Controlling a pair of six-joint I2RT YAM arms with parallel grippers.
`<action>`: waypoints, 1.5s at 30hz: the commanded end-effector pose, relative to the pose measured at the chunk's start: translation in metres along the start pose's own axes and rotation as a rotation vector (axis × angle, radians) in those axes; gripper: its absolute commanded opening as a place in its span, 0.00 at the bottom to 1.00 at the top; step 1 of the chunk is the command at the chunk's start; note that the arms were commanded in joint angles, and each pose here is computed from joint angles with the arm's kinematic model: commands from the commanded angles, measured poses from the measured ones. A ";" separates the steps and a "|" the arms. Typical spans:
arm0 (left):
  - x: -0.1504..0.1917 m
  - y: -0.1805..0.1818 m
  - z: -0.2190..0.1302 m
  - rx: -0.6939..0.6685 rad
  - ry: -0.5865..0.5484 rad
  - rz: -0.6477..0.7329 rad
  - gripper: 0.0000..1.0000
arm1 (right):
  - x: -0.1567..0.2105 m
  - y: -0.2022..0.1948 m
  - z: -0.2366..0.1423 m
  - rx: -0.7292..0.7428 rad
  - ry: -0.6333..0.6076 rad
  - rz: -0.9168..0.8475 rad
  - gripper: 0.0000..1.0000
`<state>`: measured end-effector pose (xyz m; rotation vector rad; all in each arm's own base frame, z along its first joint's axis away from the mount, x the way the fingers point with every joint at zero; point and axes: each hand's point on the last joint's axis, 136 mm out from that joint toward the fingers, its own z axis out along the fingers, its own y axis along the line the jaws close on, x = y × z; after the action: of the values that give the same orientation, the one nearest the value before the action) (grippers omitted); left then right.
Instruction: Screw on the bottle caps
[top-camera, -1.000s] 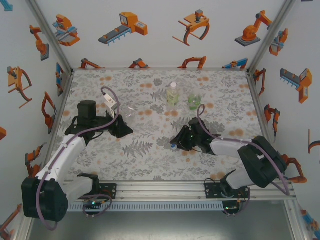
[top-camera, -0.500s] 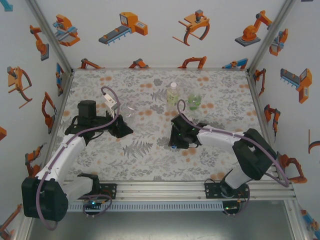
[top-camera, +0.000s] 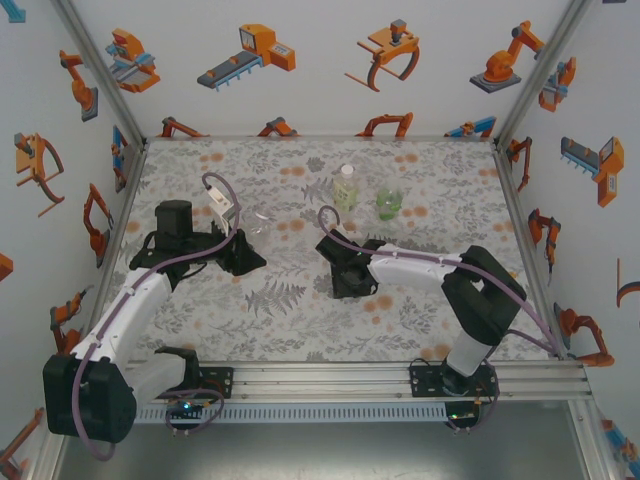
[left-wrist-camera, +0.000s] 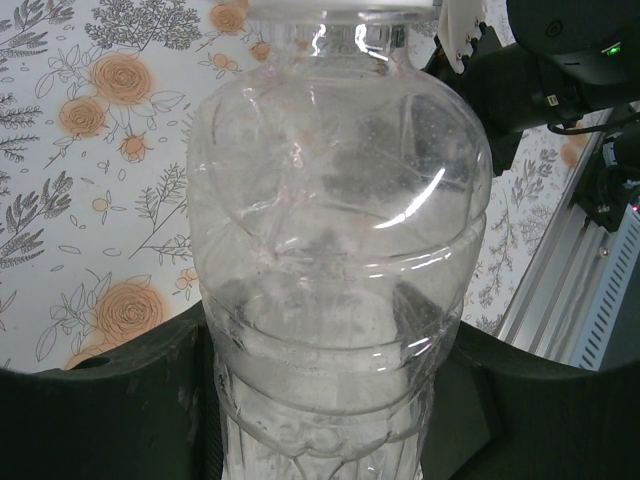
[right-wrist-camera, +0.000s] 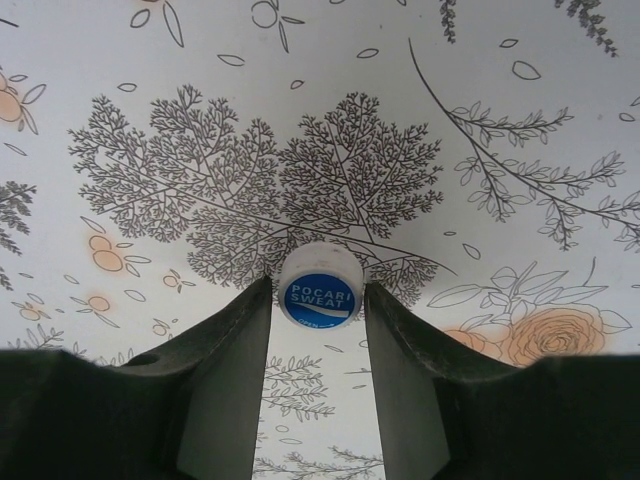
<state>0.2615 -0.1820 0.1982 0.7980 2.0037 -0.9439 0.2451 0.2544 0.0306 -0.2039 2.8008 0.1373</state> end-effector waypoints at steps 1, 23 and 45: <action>-0.012 -0.003 -0.003 0.007 -0.016 0.045 0.00 | 0.010 -0.015 0.006 0.071 0.030 -0.036 0.42; -0.010 -0.003 -0.001 0.015 -0.007 0.038 0.00 | 0.004 -0.002 0.009 0.016 0.004 -0.049 0.36; -0.031 -0.084 -0.005 0.098 0.093 0.350 0.00 | -0.060 0.025 -0.178 -0.407 -0.222 -0.094 0.18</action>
<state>0.2181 -0.2276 0.2288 1.1382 1.9077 -0.8817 0.2498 0.2661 0.1740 -0.3403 2.5811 0.5262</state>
